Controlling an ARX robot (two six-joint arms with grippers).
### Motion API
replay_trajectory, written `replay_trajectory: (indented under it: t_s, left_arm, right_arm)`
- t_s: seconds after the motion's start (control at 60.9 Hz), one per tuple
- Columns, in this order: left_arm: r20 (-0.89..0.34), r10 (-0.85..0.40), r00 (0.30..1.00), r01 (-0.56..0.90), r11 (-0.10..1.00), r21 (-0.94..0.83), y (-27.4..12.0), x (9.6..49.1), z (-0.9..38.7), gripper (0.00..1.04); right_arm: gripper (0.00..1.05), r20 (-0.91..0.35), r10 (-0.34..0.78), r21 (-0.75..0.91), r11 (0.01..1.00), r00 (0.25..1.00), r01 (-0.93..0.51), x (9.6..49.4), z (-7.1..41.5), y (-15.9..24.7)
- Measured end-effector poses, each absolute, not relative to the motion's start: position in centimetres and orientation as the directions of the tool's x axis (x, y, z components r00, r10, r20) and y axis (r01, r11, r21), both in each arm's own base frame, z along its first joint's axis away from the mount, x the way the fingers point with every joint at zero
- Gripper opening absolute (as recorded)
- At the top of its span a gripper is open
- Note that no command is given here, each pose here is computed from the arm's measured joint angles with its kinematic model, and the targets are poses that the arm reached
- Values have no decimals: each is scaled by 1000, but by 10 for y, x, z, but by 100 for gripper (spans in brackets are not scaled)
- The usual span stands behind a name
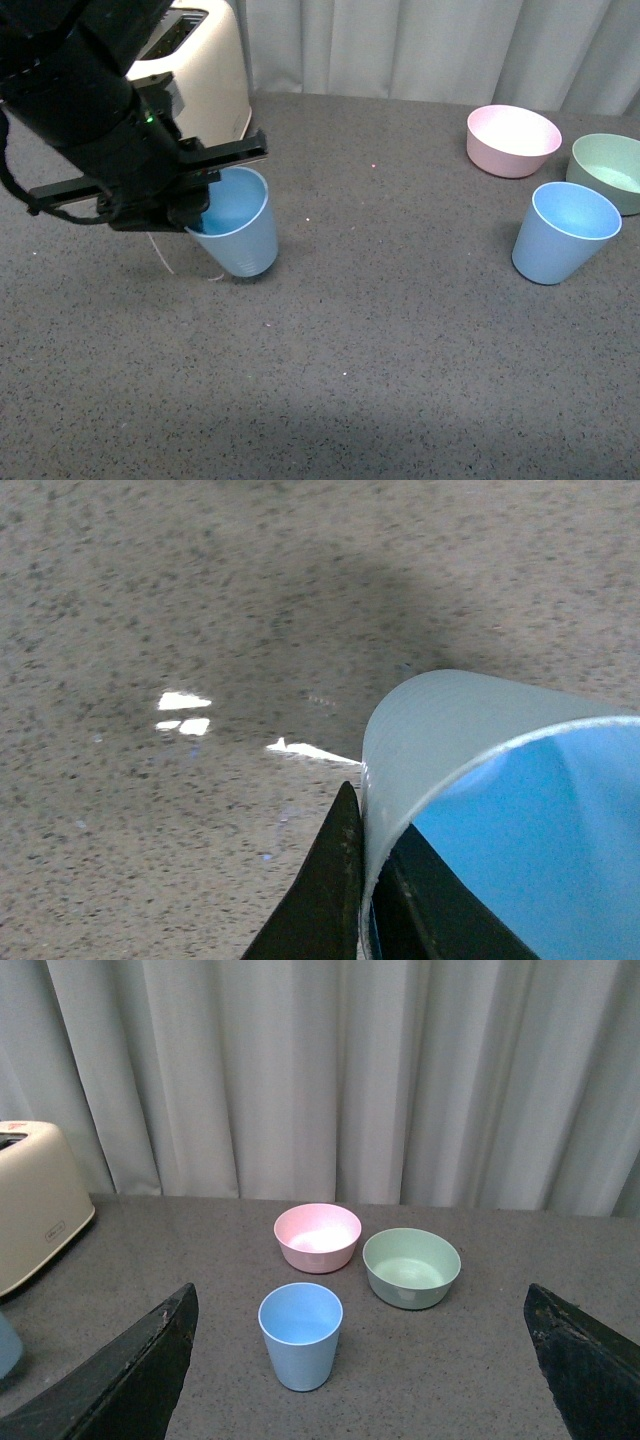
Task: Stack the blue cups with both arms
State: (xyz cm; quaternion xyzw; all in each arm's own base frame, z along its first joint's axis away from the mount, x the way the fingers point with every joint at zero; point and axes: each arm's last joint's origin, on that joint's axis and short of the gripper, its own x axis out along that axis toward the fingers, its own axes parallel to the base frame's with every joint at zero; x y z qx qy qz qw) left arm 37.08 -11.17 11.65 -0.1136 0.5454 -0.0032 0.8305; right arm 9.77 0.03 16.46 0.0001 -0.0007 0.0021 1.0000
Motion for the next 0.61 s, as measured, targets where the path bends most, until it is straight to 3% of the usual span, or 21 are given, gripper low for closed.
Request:
replay_trajectory:
  t_s: [0.329,0.608]
  left_arm:
    - [-917,-154,367,4,986,-165,-191,384,112,4]
    - [-922,-140,360,20,990,-143,-216,392,108,4]
  right_arm:
    - [95,1,4,0,1000,1000,-4,98,165,0]
    - [95,1,4,0,1000,1000,-4,98,165,0]
